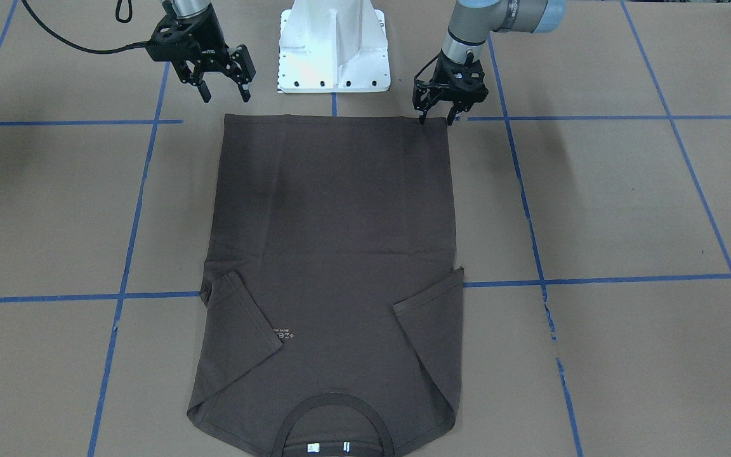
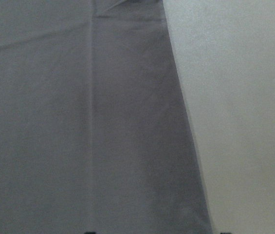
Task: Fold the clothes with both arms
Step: 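Grasp the hem corners with both grippers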
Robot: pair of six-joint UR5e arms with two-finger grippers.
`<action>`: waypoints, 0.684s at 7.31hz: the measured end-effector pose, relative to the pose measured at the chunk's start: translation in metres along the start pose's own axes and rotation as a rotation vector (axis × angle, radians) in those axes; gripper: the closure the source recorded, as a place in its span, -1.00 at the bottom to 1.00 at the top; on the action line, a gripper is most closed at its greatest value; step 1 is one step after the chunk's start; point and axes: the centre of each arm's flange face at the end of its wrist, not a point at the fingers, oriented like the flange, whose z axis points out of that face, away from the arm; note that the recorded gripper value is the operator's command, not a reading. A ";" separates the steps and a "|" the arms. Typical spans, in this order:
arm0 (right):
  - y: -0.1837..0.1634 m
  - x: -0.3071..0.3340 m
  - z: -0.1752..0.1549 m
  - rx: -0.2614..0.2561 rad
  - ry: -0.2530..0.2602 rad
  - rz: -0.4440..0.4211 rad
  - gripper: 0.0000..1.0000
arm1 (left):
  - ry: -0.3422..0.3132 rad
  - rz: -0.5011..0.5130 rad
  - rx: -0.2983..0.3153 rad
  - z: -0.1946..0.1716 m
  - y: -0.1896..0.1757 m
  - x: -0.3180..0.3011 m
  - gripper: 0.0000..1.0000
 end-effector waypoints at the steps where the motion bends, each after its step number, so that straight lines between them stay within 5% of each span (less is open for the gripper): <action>1: 0.000 0.000 0.000 0.001 0.000 0.000 -0.77 | 0.000 -0.003 0.000 0.000 0.000 0.000 0.71; 2: 0.000 0.000 0.000 0.001 0.000 0.000 -0.77 | -0.001 -0.012 0.000 0.000 0.000 0.000 1.00; 4: 0.000 0.000 0.000 0.002 0.000 0.000 -0.68 | 0.001 -0.028 0.000 -0.001 0.000 0.000 1.00; 5: 0.000 0.002 0.001 0.002 0.004 0.000 -0.34 | 0.006 -0.033 0.002 -0.004 -0.001 0.001 1.00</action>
